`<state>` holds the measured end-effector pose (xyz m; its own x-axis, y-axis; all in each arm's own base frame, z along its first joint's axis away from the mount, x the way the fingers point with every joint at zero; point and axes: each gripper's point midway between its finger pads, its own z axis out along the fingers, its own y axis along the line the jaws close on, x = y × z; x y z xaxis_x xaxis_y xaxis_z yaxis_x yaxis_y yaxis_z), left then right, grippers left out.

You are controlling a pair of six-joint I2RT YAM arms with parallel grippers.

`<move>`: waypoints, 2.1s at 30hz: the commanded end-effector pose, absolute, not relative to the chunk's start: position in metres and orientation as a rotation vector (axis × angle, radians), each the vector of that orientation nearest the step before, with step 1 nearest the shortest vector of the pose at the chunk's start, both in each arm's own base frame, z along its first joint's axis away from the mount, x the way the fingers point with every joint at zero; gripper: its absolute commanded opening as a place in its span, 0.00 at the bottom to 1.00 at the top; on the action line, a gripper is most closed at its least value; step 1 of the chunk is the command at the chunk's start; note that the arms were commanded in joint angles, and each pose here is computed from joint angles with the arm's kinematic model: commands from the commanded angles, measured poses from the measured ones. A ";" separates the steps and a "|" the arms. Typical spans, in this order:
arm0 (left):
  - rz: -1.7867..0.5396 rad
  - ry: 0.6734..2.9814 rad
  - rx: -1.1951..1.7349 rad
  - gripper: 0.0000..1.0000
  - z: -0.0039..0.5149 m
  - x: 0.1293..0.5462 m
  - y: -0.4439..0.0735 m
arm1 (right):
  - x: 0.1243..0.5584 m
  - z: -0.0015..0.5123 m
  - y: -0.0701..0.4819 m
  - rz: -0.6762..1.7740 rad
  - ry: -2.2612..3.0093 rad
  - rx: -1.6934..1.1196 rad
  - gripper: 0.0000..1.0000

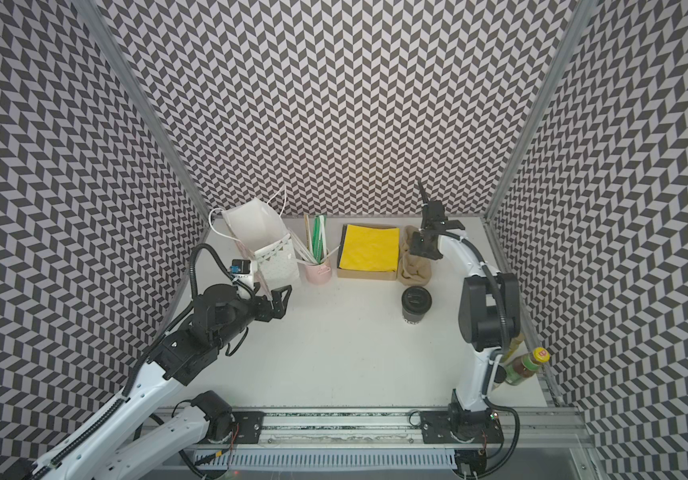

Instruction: Pack the takeout coffee

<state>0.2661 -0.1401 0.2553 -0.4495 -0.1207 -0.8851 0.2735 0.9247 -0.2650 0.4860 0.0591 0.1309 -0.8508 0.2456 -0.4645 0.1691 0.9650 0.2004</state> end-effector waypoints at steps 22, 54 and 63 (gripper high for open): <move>-0.444 2.003 0.135 0.99 0.249 0.265 -0.143 | 0.510 0.114 0.076 0.315 2.606 0.229 0.48; -0.458 2.009 0.151 0.99 0.247 0.266 -0.147 | 0.507 0.128 0.075 0.313 2.570 0.248 0.21; -0.461 2.002 0.150 0.99 0.249 0.265 -0.147 | 0.499 0.147 0.073 0.325 2.543 0.262 0.19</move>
